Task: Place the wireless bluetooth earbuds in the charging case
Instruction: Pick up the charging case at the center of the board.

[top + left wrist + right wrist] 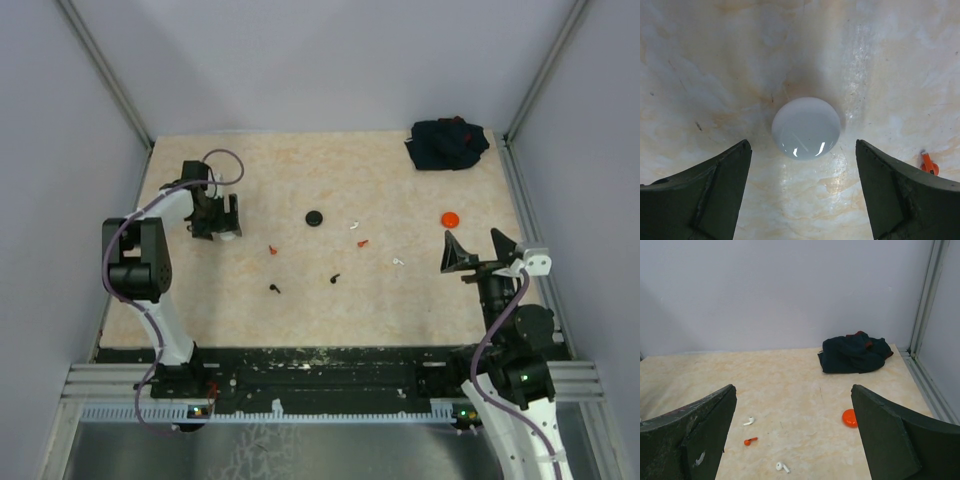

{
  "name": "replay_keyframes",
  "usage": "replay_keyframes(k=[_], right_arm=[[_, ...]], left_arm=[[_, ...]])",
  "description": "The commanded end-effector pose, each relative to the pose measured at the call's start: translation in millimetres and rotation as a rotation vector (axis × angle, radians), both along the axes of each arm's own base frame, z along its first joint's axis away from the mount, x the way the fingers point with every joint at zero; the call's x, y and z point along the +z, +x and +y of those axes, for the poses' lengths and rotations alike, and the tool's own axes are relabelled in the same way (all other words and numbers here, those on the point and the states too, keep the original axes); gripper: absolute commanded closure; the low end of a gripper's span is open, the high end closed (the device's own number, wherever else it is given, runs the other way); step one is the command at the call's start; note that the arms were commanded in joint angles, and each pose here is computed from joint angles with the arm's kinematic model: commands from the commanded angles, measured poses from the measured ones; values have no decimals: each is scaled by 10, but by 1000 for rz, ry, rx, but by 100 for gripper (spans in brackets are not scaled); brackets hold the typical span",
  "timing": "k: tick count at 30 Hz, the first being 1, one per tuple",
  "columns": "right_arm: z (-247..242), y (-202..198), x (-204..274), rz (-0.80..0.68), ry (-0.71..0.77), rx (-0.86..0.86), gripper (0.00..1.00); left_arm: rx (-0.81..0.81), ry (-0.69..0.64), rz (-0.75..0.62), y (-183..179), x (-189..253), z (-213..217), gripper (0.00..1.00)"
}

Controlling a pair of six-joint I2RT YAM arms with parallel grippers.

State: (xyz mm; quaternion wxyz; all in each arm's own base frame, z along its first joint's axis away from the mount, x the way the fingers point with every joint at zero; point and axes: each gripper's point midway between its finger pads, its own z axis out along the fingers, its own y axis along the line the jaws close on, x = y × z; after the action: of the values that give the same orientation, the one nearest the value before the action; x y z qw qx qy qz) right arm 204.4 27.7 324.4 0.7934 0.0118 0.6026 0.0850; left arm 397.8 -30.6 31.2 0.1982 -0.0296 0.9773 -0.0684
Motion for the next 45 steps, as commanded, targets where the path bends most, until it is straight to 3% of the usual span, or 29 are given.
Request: replay_keyframes(k=[1, 14, 23, 29, 36, 45], right_arm=[[-26, -52, 145, -60, 8, -8, 3], [-31, -61, 147, -63, 10, -10, 3], [-17, -94, 174, -75, 14, 2, 3], [28, -111, 192, -79, 17, 29, 3], [134, -89, 208, -54, 17, 82, 2], [428, -14, 219, 27, 3, 226, 2]], left_arm=[[-37, -10, -7, 104, 35, -36, 12], [-69, 61, 57, 26, -152, -68, 27], [-117, 144, 58, -39, -135, -132, 47], [-219, 200, -55, -5, 163, -350, 48], [-432, 214, -224, -12, 615, -944, 48], [-737, 134, -476, -159, 1183, -1710, 48]])
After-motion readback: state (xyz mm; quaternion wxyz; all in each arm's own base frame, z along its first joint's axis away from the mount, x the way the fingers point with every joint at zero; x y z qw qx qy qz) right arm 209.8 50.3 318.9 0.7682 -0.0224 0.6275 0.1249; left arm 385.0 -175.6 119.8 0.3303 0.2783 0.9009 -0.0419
